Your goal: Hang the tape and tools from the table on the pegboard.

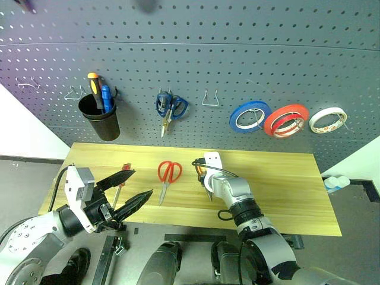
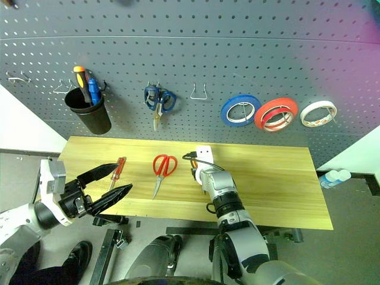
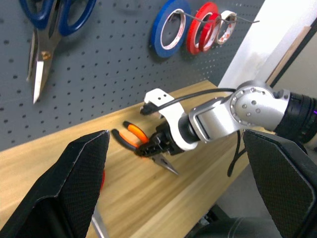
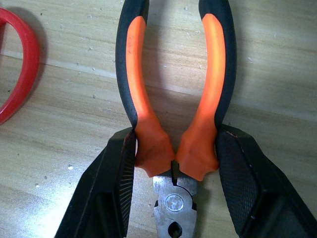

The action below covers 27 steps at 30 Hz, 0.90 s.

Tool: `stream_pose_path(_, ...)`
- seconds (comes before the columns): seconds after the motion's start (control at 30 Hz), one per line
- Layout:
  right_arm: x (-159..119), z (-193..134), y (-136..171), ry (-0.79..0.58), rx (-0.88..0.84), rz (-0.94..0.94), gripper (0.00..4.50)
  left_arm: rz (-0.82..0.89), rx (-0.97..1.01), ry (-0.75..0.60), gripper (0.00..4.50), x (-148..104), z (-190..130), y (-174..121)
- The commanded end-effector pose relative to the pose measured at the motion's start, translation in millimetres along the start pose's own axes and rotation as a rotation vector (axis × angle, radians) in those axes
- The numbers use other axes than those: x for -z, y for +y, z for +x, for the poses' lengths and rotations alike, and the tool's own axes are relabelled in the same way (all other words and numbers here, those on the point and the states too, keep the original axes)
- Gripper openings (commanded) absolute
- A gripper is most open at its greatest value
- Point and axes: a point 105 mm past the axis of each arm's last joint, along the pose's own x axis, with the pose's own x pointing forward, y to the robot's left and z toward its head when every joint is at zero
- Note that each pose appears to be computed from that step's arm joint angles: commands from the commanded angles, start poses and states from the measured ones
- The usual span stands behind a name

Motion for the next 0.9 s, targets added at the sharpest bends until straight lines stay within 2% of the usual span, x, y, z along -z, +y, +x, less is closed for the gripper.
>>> stream_pose_path(0.03, 1.9, 2.0, -2.3, 0.004, -0.014, 0.025, 2.05, 0.036, -0.005, -0.022, 4.50, -3.6, -4.5, 1.5)
stream_pose_path(0.23, -2.3, 0.7, -8.3, -0.008, -0.017, 0.072, 2.05, 0.047, 0.002, -0.029, 4.50, -8.0, 3.3, -2.4)
stream_pose_path(0.4, -13.9, -9.7, -1.9, -0.066, -0.167, 0.115, 2.05, 0.056, 0.007, -0.042, 4.50, -17.6, 12.8, -5.5)
stream_pose_path(0.73, -12.8, -37.3, -17.7, -0.114, -0.351, 0.060, 2.05, 0.053, 0.027, -0.049, 4.50, -24.4, 25.5, 0.6)
stream_pose_path(0.8, -19.1, -49.0, -11.9, -0.168, -0.464, 0.015, 2.05, 0.055, 0.033, -0.048, 4.50, -23.8, 26.2, 1.5)
stream_pose_path(0.9, -28.6, -62.1, -14.5, -0.241, -0.541, 0.008, 2.05, 0.052, 0.034, -0.050, 4.50, -21.8, 24.0, 5.0)
